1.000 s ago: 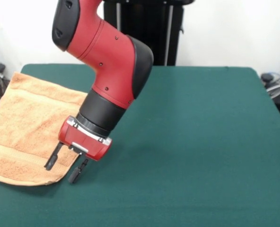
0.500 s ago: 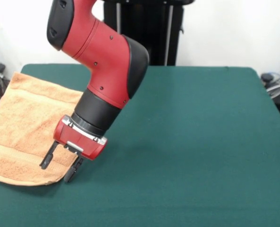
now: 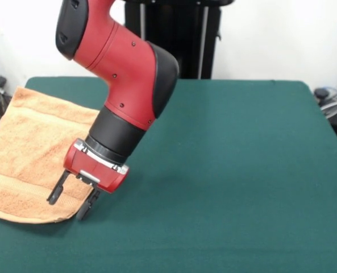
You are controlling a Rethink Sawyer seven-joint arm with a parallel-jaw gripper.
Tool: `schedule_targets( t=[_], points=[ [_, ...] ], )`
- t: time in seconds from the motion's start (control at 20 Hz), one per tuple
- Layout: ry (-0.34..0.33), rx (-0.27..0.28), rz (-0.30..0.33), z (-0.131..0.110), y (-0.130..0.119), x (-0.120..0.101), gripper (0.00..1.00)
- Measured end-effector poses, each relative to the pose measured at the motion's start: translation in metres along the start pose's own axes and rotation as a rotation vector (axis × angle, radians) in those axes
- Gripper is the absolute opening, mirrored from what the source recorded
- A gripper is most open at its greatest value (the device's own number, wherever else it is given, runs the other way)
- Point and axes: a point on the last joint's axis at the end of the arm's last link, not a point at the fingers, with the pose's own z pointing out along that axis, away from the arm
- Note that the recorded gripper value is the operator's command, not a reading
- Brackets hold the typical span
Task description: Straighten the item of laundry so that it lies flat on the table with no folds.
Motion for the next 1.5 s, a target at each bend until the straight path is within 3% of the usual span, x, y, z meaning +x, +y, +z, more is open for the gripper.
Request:
schedule_targets(
  t=[0.55,0.9,1.5],
  points=[
    [-0.063,-0.011,0.012,0.004,-0.007,-0.007,1.0],
    [-0.061,-0.012,0.016,0.007,-0.013,-0.005,1.0],
    [-0.07,-0.059,0.031,0.009,-0.016,-0.009,1.0]
  ],
)
